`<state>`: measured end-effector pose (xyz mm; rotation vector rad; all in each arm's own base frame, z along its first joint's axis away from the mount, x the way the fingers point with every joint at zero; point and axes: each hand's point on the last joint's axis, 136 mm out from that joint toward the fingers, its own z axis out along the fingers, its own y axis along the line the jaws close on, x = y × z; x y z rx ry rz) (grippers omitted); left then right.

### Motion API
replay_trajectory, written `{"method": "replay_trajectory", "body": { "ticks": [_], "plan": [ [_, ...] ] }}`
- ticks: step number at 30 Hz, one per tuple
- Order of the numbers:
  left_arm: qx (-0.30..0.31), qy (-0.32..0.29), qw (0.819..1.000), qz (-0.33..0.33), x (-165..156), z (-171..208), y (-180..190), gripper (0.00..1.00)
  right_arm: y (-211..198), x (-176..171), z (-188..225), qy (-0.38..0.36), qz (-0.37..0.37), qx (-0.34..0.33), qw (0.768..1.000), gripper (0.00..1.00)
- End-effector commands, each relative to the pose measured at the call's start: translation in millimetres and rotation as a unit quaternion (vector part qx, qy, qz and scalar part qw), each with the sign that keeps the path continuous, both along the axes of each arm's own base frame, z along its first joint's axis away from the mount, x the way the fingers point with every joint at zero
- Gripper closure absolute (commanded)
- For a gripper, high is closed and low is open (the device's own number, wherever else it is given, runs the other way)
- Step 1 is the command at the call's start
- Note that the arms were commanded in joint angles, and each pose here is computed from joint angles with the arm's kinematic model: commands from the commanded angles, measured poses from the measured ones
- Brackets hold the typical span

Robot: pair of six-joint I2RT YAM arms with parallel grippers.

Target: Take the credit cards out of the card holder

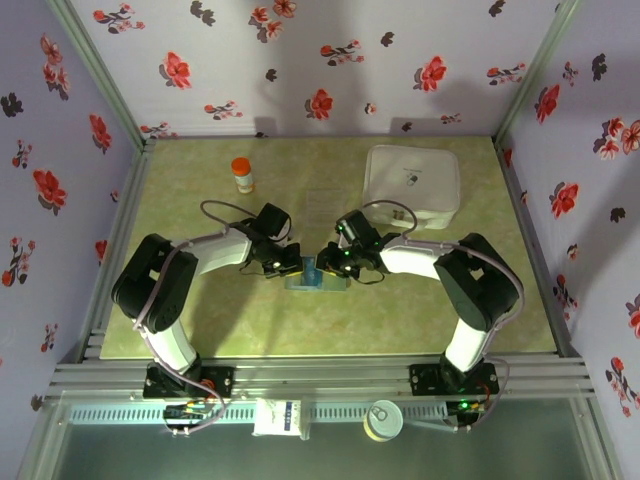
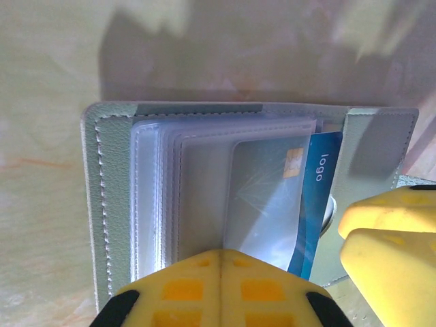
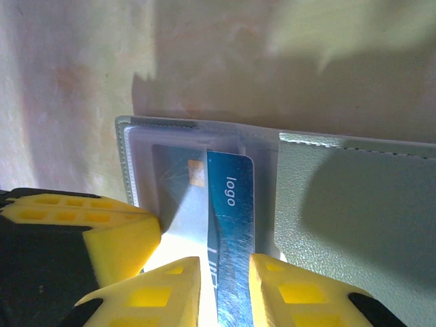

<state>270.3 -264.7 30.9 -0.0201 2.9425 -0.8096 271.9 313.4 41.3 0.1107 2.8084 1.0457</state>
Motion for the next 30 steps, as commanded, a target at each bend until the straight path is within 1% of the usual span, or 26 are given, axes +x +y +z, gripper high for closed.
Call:
{"method": "replay_trajectory", "body": {
  "ticks": [1, 9, 16, 22, 30],
  "plan": [
    [0.022, 0.012, 1.000, -0.001, -7, -11, 8, 0.97, 0, -2, -9, 0.010, 0.006, 0.004, 1.000, 0.74],
    [0.017, 0.009, 1.000, 0.002, -7, -8, 8, 0.97, 8, -4, -12, 0.020, 0.010, 0.031, 0.999, 0.77],
    [0.017, 0.011, 1.000, 0.005, -8, -10, 8, 0.97, 13, -3, -8, 0.017, 0.011, 0.051, 0.998, 0.82],
    [0.016, 0.009, 1.000, 0.005, -9, -9, 9, 0.97, 7, -4, -8, 0.014, 0.005, 0.039, 0.999, 0.89],
    [0.016, 0.009, 1.000, 0.007, -9, -8, 10, 0.97, -14, -11, -2, 0.002, 0.000, 0.008, 1.000, 0.90]
  ]
}}
